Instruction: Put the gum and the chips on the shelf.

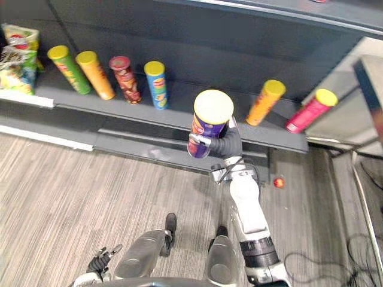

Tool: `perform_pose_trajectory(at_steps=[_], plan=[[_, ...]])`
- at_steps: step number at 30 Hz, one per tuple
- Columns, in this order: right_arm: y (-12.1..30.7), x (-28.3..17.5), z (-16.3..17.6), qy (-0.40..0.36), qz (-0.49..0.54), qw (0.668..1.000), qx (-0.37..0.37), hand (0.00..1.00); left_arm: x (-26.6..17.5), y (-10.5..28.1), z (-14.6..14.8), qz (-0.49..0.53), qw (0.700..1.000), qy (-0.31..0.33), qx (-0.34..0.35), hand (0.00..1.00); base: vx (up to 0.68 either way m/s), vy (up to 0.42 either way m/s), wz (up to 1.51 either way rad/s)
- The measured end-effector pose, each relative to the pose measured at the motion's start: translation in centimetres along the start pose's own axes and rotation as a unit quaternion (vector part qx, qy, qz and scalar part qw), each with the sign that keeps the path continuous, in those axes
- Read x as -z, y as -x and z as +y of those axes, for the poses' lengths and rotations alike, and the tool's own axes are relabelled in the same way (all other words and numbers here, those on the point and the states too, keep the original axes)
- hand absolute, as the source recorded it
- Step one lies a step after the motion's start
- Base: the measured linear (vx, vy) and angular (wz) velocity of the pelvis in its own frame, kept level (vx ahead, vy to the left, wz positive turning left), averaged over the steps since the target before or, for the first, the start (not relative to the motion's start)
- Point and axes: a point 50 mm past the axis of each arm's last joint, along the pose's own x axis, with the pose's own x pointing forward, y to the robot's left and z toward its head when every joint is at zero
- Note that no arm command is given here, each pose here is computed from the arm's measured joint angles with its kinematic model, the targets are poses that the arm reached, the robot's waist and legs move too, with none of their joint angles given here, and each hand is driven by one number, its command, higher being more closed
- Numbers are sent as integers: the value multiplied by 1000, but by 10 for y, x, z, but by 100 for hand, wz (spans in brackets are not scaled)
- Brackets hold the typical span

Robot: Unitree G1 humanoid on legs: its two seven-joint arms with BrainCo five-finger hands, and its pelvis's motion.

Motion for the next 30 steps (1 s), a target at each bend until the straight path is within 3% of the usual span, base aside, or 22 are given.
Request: perform_pose_trajectory(at_steps=[10,11,12,17,20,30], plan=[[3,-1,6,-49,-6,999,12,100,2,-1,-3,10,1000,25,-2,0,97,-200,29],[4,-1,5,-45,-3,999,15,100,2,-1,-3,10,1000,24,-3,0,211,-70,53],[7,1,1,9,1,999,40,100,-4,-3,-5,1,1000,13,0,0,202,10,38],[3,1,11,23,-3,999,25,100,-19,-7,-11,-25,1000,-11,5,0,69,32,9],[-25,3,16,48,-17,998,28,100,-32,-8,-18,-54,998,-36,10,0,-34,15,-1],[-88,-25,-36,115,-69,968,213,100,-76,-3,-69,-150,984,-53,79,0,-24,34,5]])
